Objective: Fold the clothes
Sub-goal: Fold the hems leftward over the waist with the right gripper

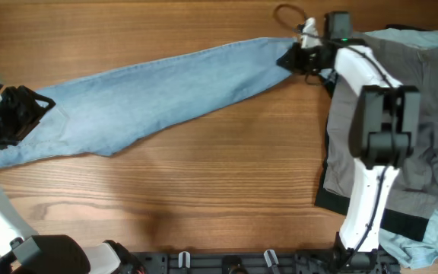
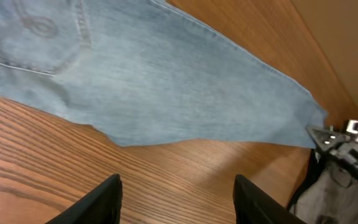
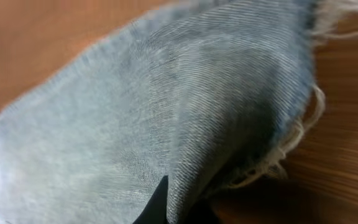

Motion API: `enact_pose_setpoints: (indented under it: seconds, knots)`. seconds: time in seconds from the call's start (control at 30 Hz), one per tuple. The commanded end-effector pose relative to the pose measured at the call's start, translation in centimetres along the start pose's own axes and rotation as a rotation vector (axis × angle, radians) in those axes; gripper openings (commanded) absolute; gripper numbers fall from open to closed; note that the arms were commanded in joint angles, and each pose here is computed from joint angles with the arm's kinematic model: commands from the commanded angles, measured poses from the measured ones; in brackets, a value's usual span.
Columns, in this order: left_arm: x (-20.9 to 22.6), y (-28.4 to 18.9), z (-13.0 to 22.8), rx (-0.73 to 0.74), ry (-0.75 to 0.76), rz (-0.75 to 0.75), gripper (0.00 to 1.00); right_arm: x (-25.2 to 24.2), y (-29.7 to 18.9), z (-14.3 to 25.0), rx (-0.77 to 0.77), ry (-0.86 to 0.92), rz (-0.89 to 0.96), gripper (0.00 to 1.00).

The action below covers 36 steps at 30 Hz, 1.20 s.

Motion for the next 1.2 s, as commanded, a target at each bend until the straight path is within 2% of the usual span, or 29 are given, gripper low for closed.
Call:
enact_pose_setpoints:
  seconds: [0.0,0.13,0.23,0.3,0.47,0.57,0.67,0.73,0.83,0.97,1.17]
  knots:
    - [-0.7,-0.8,0.1,-0.024,0.046,0.021,0.57,1.6,-14.6,-6.0,-0.338,0.02,-0.001,0.04]
    - [-0.7,-0.8,0.1,-0.024,0.046,0.021,0.58,3.4,-24.4,-6.5,-0.521,-0.044,-0.042,0.04]
    - [-0.7,-0.8,0.1,-0.022,0.045,0.021,0.58,6.9,-25.7,-5.9,-0.526,-0.114,-0.115,0.04]
    - [-0.7,-0.7,0.2,-0.017,0.041,0.021,0.58,9.9,-24.2,-5.6,-0.49,-0.138,-0.163,0.04]
    - [-0.7,-0.7,0.3,-0.008,0.037,0.021,0.58,18.5,-16.5,-3.0,-0.339,-0.246,-0.226,0.04]
    - [-0.7,-0.7,0.3,-0.008,0.036,0.021,0.59,24.5,-11.3,0.2,-0.284,-0.335,-0.183,0.04]
    - [-0.7,-0.7,0.3,-0.007,0.036,0.021,0.59,27.8,-7.8,2.6,-0.314,-0.381,-0.053,0.04]
    - [-0.7,-0.7,0.3,-0.007,0.037,0.021,0.59,30.2,-5.3,4.7,-0.305,-0.429,-0.037,0.04]
    - [-0.7,-0.7,0.3,-0.007,0.037,0.021,0.6,31.5,-2.0,6.4,-0.293,-0.463,-0.02,0.04]
    - [-0.7,-0.7,0.3,-0.007,0.037,0.021,0.61,31.0,0.1,7.0,-0.266,-0.461,0.001,0.04]
    - [-0.7,-0.7,0.3,-0.008,0.037,0.021,0.61,31.1,3.7,8.6,-0.168,-0.452,-0.086,0.04]
Point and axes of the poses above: each gripper's point midway between its finger pads, its own y axis out along the fingers, its own x axis along the line the jaws close on, z = x × y, the point moved 9 cm from there along -y, back along the fingers, and after that the axes turned 2 degrees about y, right-handed, at the moved point
